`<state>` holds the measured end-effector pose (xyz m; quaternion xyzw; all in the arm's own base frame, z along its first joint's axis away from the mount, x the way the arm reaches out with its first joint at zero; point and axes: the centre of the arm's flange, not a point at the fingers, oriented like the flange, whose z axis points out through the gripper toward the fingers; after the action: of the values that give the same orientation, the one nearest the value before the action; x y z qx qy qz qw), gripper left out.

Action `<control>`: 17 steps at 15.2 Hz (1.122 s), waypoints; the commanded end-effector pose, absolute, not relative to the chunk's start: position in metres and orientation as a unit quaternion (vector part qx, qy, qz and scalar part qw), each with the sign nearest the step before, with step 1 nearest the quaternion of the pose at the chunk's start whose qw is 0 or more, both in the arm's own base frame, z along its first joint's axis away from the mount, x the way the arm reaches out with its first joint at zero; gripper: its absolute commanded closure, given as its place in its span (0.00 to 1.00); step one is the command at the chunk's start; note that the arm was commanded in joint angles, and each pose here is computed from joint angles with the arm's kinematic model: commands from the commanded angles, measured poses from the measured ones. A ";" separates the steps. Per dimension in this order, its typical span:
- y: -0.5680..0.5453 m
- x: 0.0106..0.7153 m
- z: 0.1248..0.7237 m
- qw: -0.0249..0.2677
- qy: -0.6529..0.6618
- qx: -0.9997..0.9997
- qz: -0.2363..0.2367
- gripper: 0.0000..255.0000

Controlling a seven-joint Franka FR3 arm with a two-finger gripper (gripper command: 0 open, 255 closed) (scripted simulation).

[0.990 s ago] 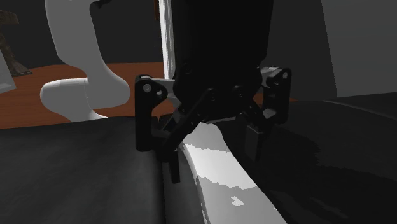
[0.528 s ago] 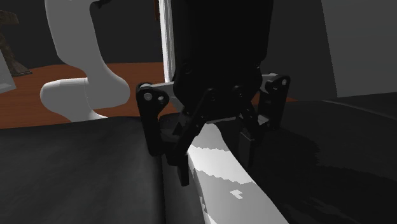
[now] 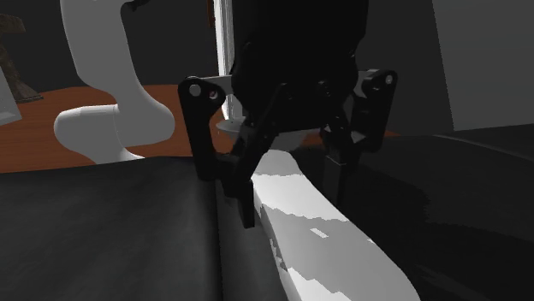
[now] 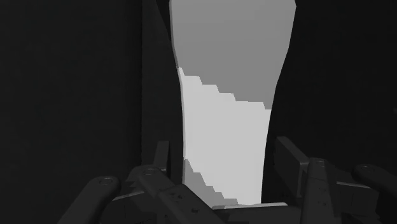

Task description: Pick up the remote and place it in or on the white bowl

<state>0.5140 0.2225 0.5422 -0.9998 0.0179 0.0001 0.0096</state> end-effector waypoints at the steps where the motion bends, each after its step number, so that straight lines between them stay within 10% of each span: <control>1: 0.222 0.514 0.553 0.010 0.018 -1.000 0.000 1.00; 17: 0.222 0.514 0.637 0.010 0.018 -1.000 0.000 1.00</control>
<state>0.5142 0.2215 0.6315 -0.9998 0.0179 0.0001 0.0096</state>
